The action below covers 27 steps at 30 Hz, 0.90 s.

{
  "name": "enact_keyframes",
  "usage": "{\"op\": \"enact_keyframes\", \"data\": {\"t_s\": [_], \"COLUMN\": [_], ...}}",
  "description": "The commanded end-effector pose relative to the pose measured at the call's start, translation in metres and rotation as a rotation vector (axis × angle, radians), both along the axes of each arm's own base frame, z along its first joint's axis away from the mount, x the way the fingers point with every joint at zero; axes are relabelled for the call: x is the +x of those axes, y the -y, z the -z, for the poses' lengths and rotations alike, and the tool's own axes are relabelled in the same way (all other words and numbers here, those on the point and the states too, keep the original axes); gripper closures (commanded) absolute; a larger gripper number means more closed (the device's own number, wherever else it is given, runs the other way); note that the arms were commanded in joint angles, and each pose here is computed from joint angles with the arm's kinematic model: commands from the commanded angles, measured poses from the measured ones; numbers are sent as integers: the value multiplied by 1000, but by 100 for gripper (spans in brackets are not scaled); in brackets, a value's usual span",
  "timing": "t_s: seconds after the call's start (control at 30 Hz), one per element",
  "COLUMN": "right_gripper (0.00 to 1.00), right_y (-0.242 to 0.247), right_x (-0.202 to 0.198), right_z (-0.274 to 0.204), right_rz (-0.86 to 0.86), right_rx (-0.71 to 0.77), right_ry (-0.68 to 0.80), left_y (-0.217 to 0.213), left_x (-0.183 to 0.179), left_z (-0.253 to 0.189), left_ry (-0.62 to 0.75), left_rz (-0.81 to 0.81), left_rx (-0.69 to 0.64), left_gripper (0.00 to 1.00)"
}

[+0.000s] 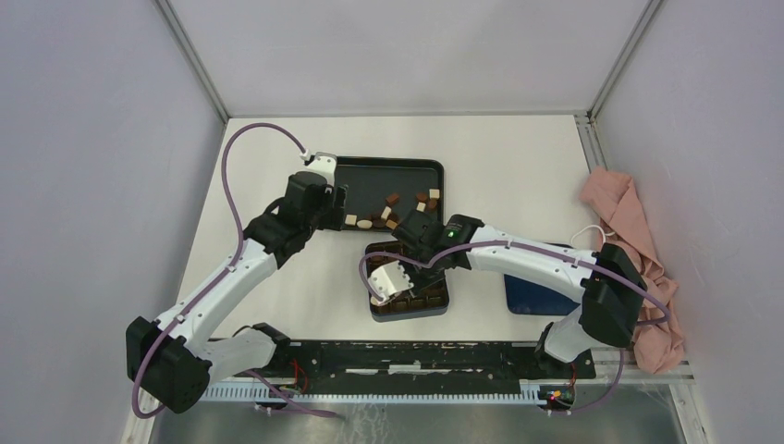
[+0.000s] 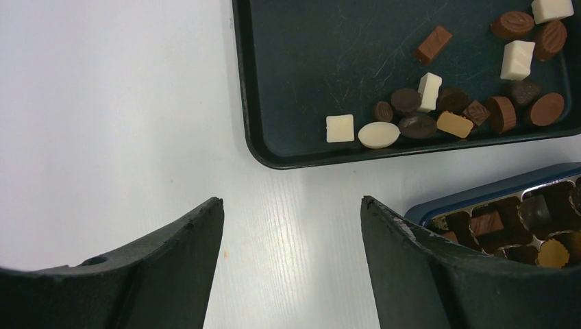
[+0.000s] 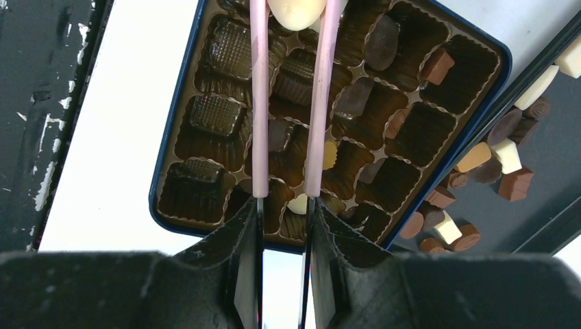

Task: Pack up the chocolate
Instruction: Place the fake chocolate in the packing box.

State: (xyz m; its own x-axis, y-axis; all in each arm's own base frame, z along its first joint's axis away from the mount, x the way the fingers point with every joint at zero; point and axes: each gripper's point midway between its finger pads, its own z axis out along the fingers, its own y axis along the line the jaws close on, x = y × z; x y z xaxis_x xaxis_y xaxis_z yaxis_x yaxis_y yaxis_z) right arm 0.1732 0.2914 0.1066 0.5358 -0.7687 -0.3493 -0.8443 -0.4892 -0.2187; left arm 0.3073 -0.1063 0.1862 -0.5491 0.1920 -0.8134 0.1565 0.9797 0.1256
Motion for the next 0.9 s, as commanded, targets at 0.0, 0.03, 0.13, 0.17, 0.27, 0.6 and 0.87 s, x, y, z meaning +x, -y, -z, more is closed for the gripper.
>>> {"op": "enact_keyframes", "data": {"t_s": [0.0,0.03,0.13,0.17,0.27,0.6,0.87], "right_gripper": [77,76,73,73,71,58,68], "right_y": [-7,-6,-4,-3,-3,-6,-15], "right_x": [-3,-4,-5,-6,-5,1,4], "right_z": [-10,-8,-4,-3,2,1,-26], "right_rz": [-25,-30,-32,-34,-30,-14,-4], "right_rx": [3,-4,-15,-24,-40,-42,38], "right_ry": [9,8,8,8,12,34,-5], "left_y": [-1,-1,-1,-1,-1,-1,-1], "left_x": [5,5,5,5,5,5,4], "left_z": [-12,-12,-12,-12,-12,-11,-13], "left_ry": [44,45,43,44,43,38,44], "left_rz": [25,25,27,27,29,30,31], "left_rx": [16,16,16,16,15,16,13], "left_gripper": [21,21,21,21,21,21,21]}}
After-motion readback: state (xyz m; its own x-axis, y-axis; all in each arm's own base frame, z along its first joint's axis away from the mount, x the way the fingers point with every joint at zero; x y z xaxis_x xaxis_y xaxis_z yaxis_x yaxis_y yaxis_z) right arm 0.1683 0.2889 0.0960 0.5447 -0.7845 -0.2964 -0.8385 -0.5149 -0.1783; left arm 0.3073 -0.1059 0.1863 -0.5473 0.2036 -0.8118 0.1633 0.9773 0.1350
